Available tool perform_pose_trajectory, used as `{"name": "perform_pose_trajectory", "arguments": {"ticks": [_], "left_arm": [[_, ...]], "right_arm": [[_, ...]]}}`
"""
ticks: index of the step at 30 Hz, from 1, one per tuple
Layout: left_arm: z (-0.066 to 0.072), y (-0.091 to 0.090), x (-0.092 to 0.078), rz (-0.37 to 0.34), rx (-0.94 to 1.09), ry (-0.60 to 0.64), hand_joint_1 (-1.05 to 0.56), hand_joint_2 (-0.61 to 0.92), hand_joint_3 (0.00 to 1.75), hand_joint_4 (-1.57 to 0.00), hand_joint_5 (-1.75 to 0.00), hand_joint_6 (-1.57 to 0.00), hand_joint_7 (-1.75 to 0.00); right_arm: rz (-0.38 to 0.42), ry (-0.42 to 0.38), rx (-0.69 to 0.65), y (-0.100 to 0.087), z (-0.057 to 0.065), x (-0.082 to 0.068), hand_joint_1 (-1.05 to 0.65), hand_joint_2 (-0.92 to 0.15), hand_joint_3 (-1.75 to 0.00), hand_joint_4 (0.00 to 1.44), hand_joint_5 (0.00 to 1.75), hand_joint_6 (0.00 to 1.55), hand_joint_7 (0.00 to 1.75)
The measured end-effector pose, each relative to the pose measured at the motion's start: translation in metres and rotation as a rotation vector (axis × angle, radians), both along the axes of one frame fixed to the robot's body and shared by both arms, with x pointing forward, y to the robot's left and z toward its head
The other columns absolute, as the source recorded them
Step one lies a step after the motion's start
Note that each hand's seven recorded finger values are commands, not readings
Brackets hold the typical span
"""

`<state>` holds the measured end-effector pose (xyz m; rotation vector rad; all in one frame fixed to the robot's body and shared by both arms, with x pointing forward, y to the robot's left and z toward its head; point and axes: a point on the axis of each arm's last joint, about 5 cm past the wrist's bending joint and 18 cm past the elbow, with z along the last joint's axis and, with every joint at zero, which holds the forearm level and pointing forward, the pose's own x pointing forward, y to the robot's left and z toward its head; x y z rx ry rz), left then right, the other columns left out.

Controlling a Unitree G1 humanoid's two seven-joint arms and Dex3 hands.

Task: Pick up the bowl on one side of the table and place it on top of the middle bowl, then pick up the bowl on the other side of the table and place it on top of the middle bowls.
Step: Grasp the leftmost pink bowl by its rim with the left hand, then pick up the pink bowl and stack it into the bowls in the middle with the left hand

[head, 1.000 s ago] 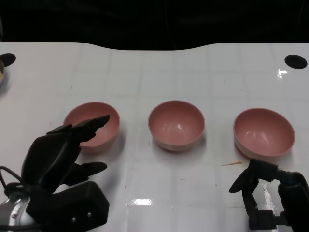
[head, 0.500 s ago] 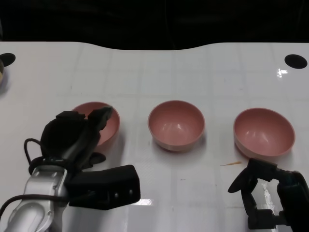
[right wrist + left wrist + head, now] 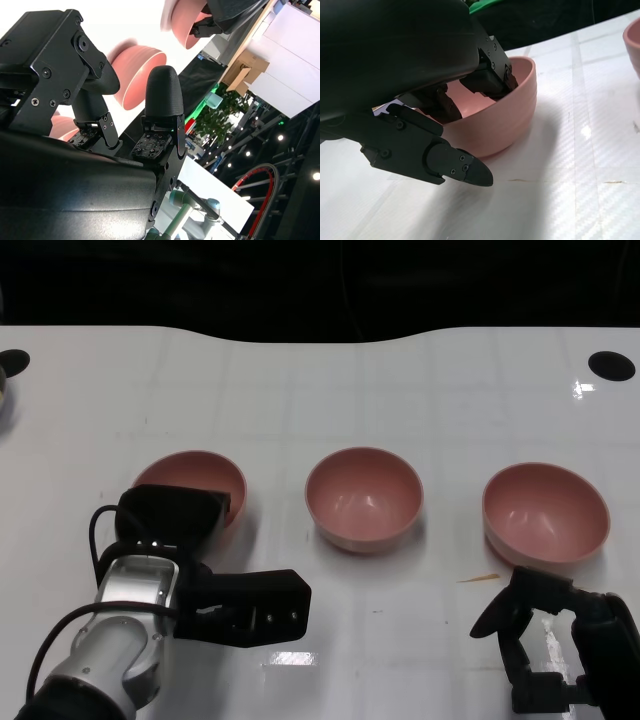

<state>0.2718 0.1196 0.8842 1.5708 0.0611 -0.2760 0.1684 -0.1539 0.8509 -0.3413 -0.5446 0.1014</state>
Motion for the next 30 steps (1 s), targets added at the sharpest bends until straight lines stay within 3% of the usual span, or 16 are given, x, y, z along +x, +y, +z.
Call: {"name": "perform_pose_trajectory", "arguments": {"ticks": [2,4,6,9,11,12,15,16,17,18,19,21,24,28,29,30], "left_arm": [[-0.002,0.000,0.002,-0.008,0.006,-0.002,-0.38,0.92,0.07,-0.86,-0.21,-0.73,-0.09],[-0.004,0.001,0.002,-0.025,0.012,0.005,-0.34,0.92,0.11,-0.99,-0.31,-0.93,-0.12],[-0.007,0.003,0.003,-0.062,-0.015,-0.018,-0.31,0.92,0.07,-0.94,-0.86,-1.12,-0.09],[-0.010,0.007,0.003,-0.107,-0.058,-0.076,-0.29,0.92,0.31,-0.86,-1.34,-1.11,-0.02],[-0.010,0.008,0.003,-0.123,-0.082,-0.109,-0.29,0.92,0.35,-0.82,-1.62,-1.12,-0.01],[-0.010,0.008,0.003,-0.132,-0.090,-0.130,-0.29,0.92,0.34,-0.82,-1.68,-1.17,-0.04],[-0.012,0.010,0.003,-0.153,-0.110,-0.190,-0.28,0.92,0.31,-0.82,-1.74,-1.26,-0.11],[-0.012,0.010,0.004,-0.158,-0.114,-0.205,-0.27,0.92,0.31,-0.82,-1.74,-1.19,-0.35],[-0.012,0.010,0.004,-0.162,-0.117,-0.220,-0.26,0.92,0.29,-0.82,-1.74,-0.92,-0.90],[-0.011,0.011,0.005,-0.166,-0.121,-0.237,-0.26,0.92,0.28,-0.83,-1.75,-0.82,-1.11],[-0.011,0.011,0.006,-0.171,-0.123,-0.257,-0.26,0.91,0.25,-0.81,-1.75,-0.76,-1.21],[-0.009,0.012,0.007,-0.184,-0.130,-0.304,-0.25,0.90,0.22,-0.80,-1.75,-0.74,-1.27],[-0.004,0.013,0.010,-0.208,-0.143,-0.363,-0.26,0.91,0.23,-0.81,-1.75,-0.79,-1.19],[0.008,0.009,0.014,-0.240,-0.164,-0.419,-0.25,0.84,0.29,-0.82,-1.75,-0.76,-1.45],[0.011,0.007,0.014,-0.251,-0.171,-0.433,-0.24,0.79,0.34,-0.83,-1.75,-0.77,-1.46],[0.014,0.005,0.015,-0.264,-0.178,-0.447,-0.22,0.69,0.52,-0.84,-1.75,-0.76,-1.52]], "right_arm": [[0.000,0.000,0.000,0.000,0.000,0.000,0.18,-0.21,-1.52,0.83,1.67,0.84,1.27],[0.000,0.000,0.000,0.000,0.000,0.000,0.17,-0.21,-1.52,0.83,1.67,0.84,1.27],[-0.001,0.000,0.000,0.001,0.000,0.000,0.17,-0.21,-1.52,0.83,1.67,0.85,1.27],[-0.006,0.006,0.000,0.001,0.001,0.001,0.18,-0.21,-1.53,0.83,1.67,0.85,1.27],[-0.006,0.007,0.000,0.001,0.001,0.000,0.19,-0.20,-1.53,0.83,1.68,0.85,1.27],[-0.006,0.006,0.000,0.001,0.001,0.000,0.20,-0.20,-1.54,0.83,1.68,0.85,1.27],[-0.005,0.006,0.000,0.001,0.001,0.000,0.21,-0.19,-1.55,0.83,1.67,0.85,1.27],[-0.005,0.006,0.000,0.001,0.001,0.000,0.20,-0.19,-1.55,0.83,1.66,0.85,1.27],[-0.005,0.006,0.000,0.001,0.001,0.000,0.20,-0.19,-1.54,0.84,1.66,0.85,1.27],[-0.005,0.006,0.000,0.001,0.001,0.000,0.20,-0.19,-1.54,0.84,1.66,0.85,1.27],[-0.005,0.006,0.000,0.001,0.001,0.000,0.21,-0.19,-1.54,0.84,1.67,0.86,1.27],[-0.005,0.006,-0.001,0.001,0.001,0.000,0.20,-0.19,-1.54,0.84,1.68,0.86,1.26],[-0.005,0.005,-0.002,0.001,0.001,0.000,0.21,-0.19,-1.54,0.84,1.68,0.86,1.26],[-0.003,0.000,-0.004,0.002,0.002,0.001,0.19,-0.19,-1.53,0.83,1.69,0.85,1.26],[-0.003,-0.002,-0.003,0.002,0.002,0.001,0.20,-0.20,-1.54,0.83,1.68,0.85,1.26],[-0.003,-0.002,-0.003,0.002,0.002,0.001,0.20,-0.20,-1.54,0.83,1.68,0.85,1.26]]}}
